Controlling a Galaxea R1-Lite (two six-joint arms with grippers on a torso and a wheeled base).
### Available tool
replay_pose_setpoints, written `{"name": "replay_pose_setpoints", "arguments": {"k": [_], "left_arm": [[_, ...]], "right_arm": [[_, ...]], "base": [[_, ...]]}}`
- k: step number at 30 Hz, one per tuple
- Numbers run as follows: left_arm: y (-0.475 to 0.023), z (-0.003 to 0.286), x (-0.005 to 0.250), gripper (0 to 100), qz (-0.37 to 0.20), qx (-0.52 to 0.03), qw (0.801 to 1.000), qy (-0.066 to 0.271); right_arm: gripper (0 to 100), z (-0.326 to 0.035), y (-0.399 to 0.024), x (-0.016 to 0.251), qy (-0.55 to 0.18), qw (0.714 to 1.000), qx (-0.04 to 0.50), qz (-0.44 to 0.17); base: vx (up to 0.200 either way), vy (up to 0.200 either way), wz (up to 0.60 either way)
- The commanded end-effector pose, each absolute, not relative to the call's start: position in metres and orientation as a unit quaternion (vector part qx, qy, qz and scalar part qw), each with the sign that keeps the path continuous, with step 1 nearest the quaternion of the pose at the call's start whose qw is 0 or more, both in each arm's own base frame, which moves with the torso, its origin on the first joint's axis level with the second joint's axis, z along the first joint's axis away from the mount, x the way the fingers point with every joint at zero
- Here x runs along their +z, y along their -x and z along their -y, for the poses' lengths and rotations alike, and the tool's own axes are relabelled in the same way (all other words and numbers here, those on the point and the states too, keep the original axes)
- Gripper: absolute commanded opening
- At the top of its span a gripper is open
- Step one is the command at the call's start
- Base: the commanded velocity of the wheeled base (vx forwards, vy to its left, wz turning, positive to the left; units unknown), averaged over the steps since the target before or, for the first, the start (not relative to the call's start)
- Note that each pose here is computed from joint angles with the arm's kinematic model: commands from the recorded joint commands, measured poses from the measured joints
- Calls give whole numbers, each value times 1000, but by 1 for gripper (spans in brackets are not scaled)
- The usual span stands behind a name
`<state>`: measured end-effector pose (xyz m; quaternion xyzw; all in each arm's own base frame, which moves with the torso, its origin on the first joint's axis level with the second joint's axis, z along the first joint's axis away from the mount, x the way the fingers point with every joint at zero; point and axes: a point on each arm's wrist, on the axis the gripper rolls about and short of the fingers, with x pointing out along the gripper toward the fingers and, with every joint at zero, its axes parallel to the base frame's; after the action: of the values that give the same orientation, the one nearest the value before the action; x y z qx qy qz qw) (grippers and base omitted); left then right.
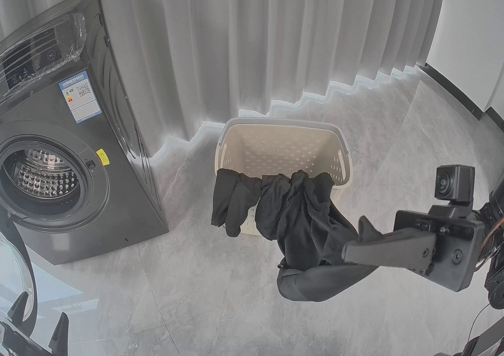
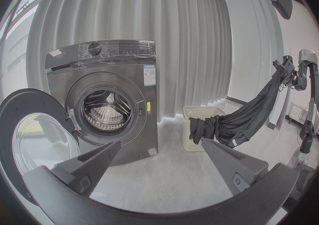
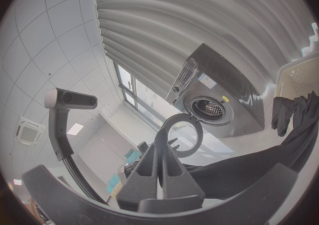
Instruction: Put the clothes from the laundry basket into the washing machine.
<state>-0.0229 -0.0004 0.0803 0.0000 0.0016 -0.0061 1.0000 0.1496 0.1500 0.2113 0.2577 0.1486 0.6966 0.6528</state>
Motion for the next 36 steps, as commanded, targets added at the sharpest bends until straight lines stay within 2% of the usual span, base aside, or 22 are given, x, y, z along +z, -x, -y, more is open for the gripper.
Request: {"name": "replay_pose_setpoints", "arguments": {"k": [1,4,7,9,11,13,17,18,20,29,30,31,32,34,36], "left_arm": [[23,0,76,100,-4,-6,1000,0],[23,0,76,100,-4,-6,1000,0],[23,0,76,100,-4,-6,1000,0],[23,0,76,100,-4,-6,1000,0],[23,0,76,100,-4,-6,1000,0],[23,0,76,100,-4,-6,1000,0],[23,0,76,100,-4,-6,1000,0],[23,0,76,100,-4,-6,1000,0],[23,0,76,100,-4,-6,1000,0],[23,0,76,100,-4,-6,1000,0],[23,0,75,100,-5,-6,1000,0],[23,0,75,100,-5,-6,1000,0],[23,0,76,100,-4,-6,1000,0],[23,0,76,100,-4,-6,1000,0],[23,0,76,100,-4,-6,1000,0]], "right_arm": [[0,-168,-168,215,-258,651,696,-158],[0,-175,-179,219,-259,654,692,-160],[0,-181,-207,225,-259,674,675,-149],[0,-181,-207,225,-259,674,675,-149],[0,-174,-231,228,-265,702,646,-140],[0,-170,-240,227,-269,714,631,-138],[0,-146,-269,217,-272,756,580,-130],[0,-145,-270,216,-272,758,578,-130],[0,-133,-282,208,-271,785,544,-123],[0,-133,-296,201,-248,832,484,-112],[0,-139,-302,196,-211,864,446,-99],[0,-139,-302,196,-211,864,446,-99],[0,-149,-300,192,-181,881,429,-82],[0,-164,-290,194,-182,873,444,-84],[0,-179,-269,207,-195,853,477,-79]], "base": [[0,0,0],[0,0,0],[0,0,0],[0,0,0],[0,0,0],[0,0,0],[0,0,0],[0,0,0],[0,0,0],[0,0,0],[0,0,0],[0,0,0],[0,0,0],[0,0,0],[0,0,0]]}}
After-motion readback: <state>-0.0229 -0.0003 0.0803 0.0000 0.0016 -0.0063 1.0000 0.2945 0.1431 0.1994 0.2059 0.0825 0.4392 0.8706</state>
